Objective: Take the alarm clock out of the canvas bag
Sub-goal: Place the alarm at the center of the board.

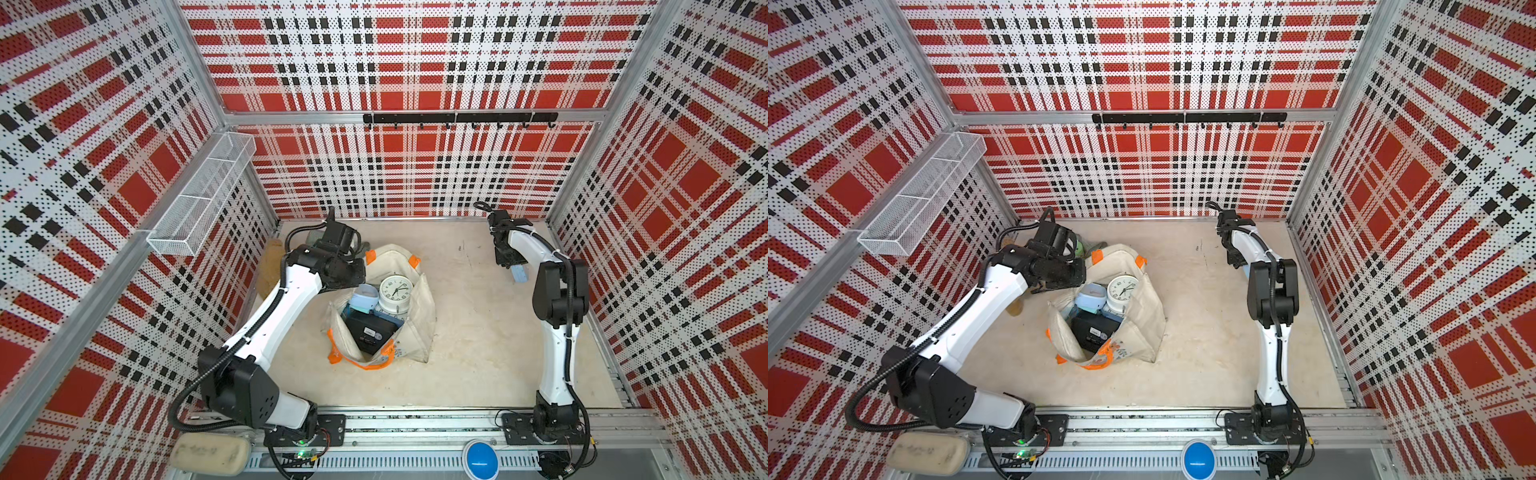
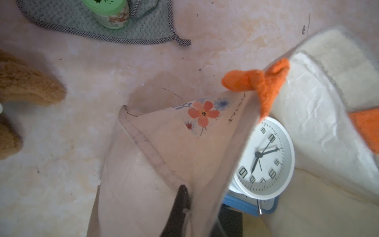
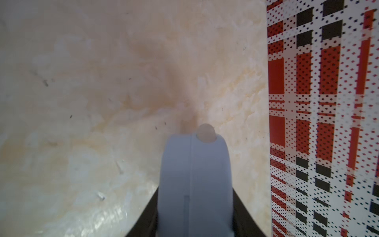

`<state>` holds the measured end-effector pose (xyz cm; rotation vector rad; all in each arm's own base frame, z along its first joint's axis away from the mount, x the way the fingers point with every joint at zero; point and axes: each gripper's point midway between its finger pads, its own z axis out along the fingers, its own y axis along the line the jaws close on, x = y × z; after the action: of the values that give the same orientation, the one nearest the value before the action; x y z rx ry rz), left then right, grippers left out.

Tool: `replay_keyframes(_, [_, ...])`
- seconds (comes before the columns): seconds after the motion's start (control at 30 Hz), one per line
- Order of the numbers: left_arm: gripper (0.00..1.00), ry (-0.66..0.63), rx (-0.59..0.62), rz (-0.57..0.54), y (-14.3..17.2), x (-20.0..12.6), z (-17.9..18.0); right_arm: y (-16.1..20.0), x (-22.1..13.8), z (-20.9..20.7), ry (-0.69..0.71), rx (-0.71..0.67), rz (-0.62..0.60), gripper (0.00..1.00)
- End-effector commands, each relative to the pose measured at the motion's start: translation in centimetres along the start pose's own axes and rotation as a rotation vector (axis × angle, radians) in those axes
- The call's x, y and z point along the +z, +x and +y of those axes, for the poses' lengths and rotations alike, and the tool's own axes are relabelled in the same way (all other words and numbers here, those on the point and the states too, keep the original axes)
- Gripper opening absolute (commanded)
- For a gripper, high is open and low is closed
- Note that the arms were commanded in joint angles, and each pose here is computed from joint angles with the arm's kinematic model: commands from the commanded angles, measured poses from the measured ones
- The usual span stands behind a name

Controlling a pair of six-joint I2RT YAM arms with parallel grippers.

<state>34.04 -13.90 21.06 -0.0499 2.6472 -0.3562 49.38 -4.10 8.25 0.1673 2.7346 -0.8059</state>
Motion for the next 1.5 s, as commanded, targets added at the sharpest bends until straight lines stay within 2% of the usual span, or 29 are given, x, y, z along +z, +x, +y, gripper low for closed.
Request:
replay_keyframes(0.0, [0.07, 0.145, 0.019, -0.065, -2.1, -0.8, -4.3, -1.8, 0.0, -0.6, 0.027, 0.044, -0.042, 0.39])
replay_keyframes(0.1, [0.07, 0.16, 0.024, -0.055, -2.2, -0.3, -5.3, -1.8, 0.8, 0.1, 0.022, 0.037, -0.036, 0.45])
replay_keyframes(0.2, [0.07, 0.174, 0.032, -0.053, -2.4, 0.0, -6.4, -1.6, 1.2, 0.7, 0.002, 0.031, -0.027, 0.59])
replay_keyframes(0.33, [0.07, 0.184, 0.046, -0.049, -2.5, 0.4, -7.5, -1.3, 1.4, 1.3, -0.028, 0.022, -0.023, 0.67])
replay_keyframes(0.47, [0.06, 0.196, 0.061, -0.042, -2.3, 0.5, -8.4, -1.5, 0.1, 1.1, -0.073, 0.036, -0.043, 0.72])
replay_keyframes(0.57, [0.06, 0.192, 0.073, -0.033, -1.8, 0.7, -8.8, -2.6, -2.4, 0.7, -0.141, 0.065, -0.1, 0.75])
replay_keyframes(0.7, [0.05, 0.176, 0.08, -0.017, -0.9, 1.3, -8.7, -3.8, -7.5, -0.6, -0.243, 0.119, -0.182, 0.77])
replay_keyframes(0.9, [0.04, 0.172, 0.037, 0.011, -0.1, 1.6, -9.1, -3.8, -19.1, -0.6, -0.478, 0.116, -0.345, 0.76])
replay_keyframes(1.07, [0.03, 0.163, 0.036, 0.018, 0.8, 1.8, -10.6, 0.7, -33.4, 3.9, -0.763, -0.05, -0.516, 0.71])
replay_keyframes(1.17, [0.0, 0.155, 0.014, 0.035, 1.5, 2.1, -10.6, 5.0, -39.6, 8.0, -0.912, -0.153, -0.546, 0.67])
replay_keyframes(1.23, [0.0, 0.145, -0.001, 0.024, 1.7, 1.8, -10.3, 7.5, -41.4, 10.7, -0.972, -0.194, -0.508, 0.64])
replay_keyframes(1.3, [0.0, 0.136, -0.013, -0.001, 1.5, 1.1, -9.9, 9.6, -41.7, 13.4, -1.012, -0.232, -0.449, 0.61])
replay_keyframes(1.47, [0.0, 0.106, -0.052, -0.056, 0.8, -0.5, -8.4, 13.2, -39.2, 16.8, -1.007, -0.213, -0.31, 0.56])
